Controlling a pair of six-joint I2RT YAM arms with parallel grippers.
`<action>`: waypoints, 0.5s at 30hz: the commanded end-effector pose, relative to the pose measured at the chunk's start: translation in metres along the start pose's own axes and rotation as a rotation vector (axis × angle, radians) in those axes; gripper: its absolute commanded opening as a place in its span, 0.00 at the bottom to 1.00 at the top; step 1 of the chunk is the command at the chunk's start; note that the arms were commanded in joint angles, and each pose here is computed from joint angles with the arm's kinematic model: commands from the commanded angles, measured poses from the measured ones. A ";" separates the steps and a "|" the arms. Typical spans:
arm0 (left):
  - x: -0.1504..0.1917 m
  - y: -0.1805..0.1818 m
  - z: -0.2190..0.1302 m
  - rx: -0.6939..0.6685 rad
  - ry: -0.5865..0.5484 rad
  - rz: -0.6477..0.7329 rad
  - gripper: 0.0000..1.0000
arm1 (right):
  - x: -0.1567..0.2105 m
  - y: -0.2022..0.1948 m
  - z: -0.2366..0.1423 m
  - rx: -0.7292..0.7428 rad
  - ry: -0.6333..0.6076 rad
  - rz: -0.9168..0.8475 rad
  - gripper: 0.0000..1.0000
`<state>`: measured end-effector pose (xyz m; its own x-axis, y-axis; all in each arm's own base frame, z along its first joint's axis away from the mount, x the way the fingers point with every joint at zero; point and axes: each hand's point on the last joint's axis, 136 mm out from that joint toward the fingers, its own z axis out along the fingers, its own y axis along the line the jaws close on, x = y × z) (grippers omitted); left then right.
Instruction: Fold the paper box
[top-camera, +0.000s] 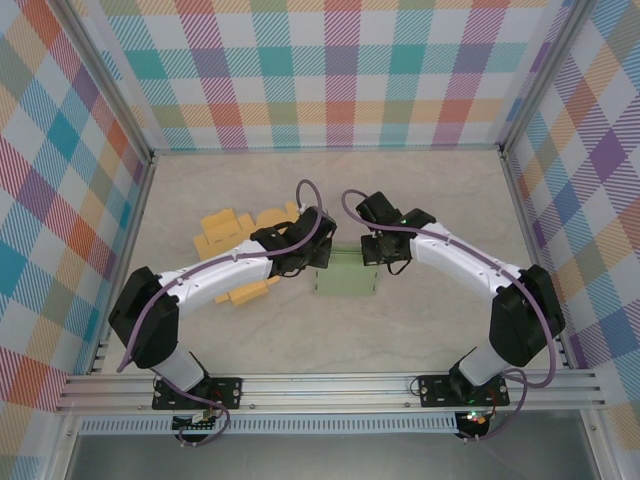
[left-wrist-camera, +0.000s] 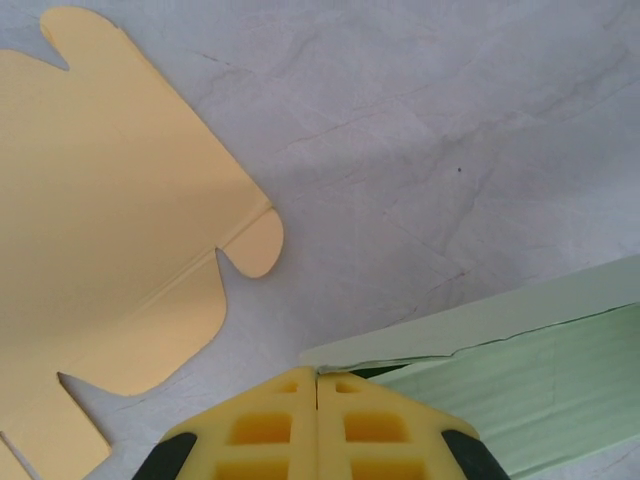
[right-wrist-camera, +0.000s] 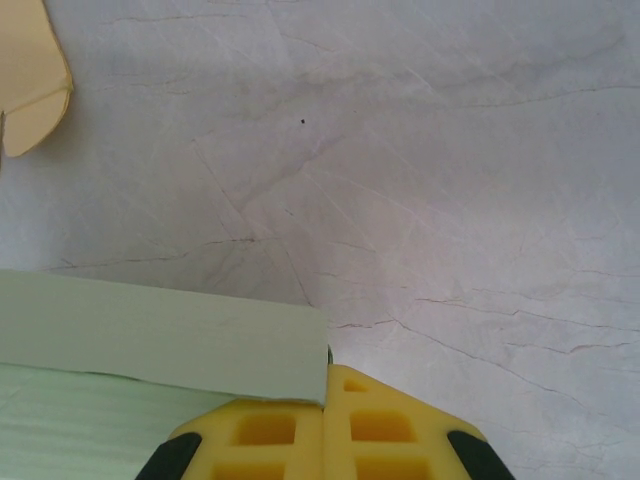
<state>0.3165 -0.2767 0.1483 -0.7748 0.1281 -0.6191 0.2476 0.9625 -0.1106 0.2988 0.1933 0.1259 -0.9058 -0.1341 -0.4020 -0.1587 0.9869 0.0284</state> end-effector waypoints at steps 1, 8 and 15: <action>-0.025 -0.017 -0.013 0.094 -0.083 -0.071 0.00 | -0.011 0.011 -0.012 -0.045 -0.075 -0.001 0.02; -0.035 -0.022 -0.012 0.110 -0.115 -0.105 0.00 | -0.019 0.011 -0.015 -0.035 -0.132 0.015 0.02; -0.027 -0.020 -0.008 0.127 -0.116 -0.171 0.00 | -0.017 0.013 -0.012 -0.035 -0.155 0.032 0.02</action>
<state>0.3272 -0.2834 0.1559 -0.7601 0.0120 -0.6497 0.1859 0.9620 -0.1997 0.3054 0.1897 0.1360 -0.8633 -0.1073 -0.4932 -0.1284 0.9917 0.0091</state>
